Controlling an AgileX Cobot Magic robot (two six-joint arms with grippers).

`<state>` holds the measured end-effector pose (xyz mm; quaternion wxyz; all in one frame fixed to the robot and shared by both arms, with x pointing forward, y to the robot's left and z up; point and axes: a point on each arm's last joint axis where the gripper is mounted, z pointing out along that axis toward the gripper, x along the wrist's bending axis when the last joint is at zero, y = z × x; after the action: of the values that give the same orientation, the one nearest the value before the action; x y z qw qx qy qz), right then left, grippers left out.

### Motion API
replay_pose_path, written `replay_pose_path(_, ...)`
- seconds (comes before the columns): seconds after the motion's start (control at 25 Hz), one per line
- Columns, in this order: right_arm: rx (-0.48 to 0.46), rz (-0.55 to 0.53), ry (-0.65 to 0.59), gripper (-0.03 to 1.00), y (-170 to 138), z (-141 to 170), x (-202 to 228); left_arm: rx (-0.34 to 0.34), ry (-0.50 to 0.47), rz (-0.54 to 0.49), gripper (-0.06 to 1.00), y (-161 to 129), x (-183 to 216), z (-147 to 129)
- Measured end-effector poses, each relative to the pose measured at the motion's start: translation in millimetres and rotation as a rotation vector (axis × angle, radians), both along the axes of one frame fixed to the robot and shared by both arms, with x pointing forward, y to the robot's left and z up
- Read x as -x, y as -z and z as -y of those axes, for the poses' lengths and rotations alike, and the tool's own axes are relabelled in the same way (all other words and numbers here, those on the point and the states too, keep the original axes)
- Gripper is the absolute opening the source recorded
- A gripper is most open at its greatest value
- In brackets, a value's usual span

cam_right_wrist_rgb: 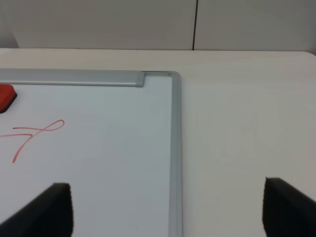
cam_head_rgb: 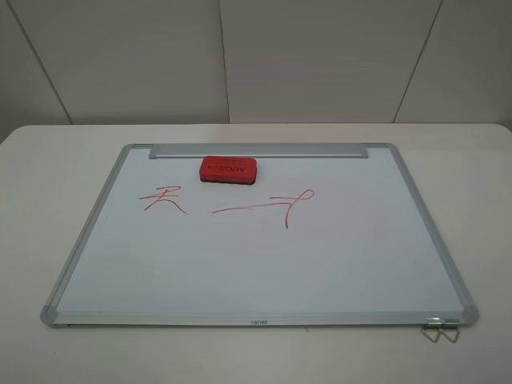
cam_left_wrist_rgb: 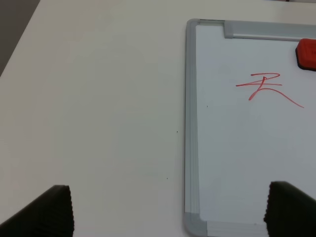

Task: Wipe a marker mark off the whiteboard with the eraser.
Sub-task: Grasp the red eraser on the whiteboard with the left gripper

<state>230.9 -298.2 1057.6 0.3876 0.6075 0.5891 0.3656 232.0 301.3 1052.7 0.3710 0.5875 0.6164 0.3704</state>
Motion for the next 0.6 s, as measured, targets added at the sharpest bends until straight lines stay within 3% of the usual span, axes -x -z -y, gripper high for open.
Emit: replay_pose_path(0.6,0.000,0.000,0.000,0.69,0.0,0.0,0.0,0.000,0.000,0.000,0.77,0.0,0.0,0.0)
